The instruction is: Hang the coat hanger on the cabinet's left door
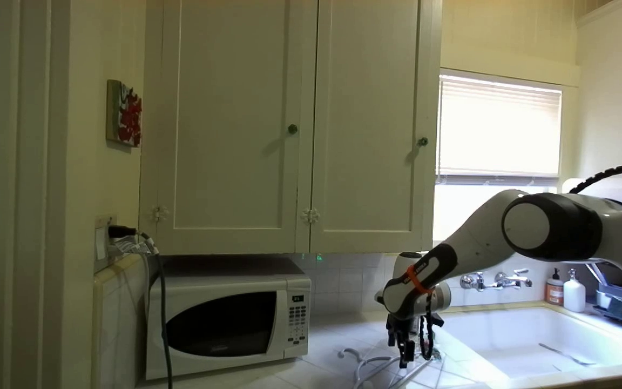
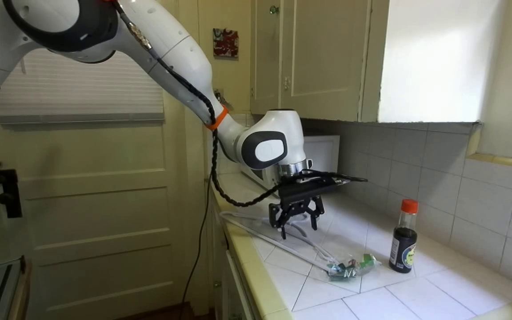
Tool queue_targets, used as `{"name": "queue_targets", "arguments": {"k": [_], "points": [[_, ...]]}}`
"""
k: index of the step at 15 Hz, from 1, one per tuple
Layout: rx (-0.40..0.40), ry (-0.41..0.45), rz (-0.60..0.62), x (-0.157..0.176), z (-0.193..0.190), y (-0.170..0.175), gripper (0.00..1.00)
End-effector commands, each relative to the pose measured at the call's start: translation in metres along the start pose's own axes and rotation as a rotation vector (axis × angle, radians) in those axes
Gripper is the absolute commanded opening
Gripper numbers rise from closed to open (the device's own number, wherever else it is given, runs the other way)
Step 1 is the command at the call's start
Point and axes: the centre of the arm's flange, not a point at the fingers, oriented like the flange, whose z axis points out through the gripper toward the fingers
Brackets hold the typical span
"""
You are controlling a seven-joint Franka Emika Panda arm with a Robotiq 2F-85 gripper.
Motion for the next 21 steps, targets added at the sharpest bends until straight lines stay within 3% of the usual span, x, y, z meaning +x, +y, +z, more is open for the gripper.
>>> {"name": "queue_targets", "arguments": {"k": [1, 7, 8, 12, 19, 21], "points": [[0.055, -0.008, 0.06, -0.011, 0.001, 0.017, 1.0], [0.142, -0.078, 0.127, -0.008, -0.002, 0.038, 1.0], [0.102, -0.053, 0.099, -0.013, -0.012, 0.02, 1.0], [0.057, -0.052, 0.094, -0.012, -0.011, 0.029, 1.0], [0.067, -0.052, 0.102, -0.009, 0.001, 0.044, 0.99], [0.073, -0.05, 0.105, -0.009, 0.007, 0.048, 0.92]]}}
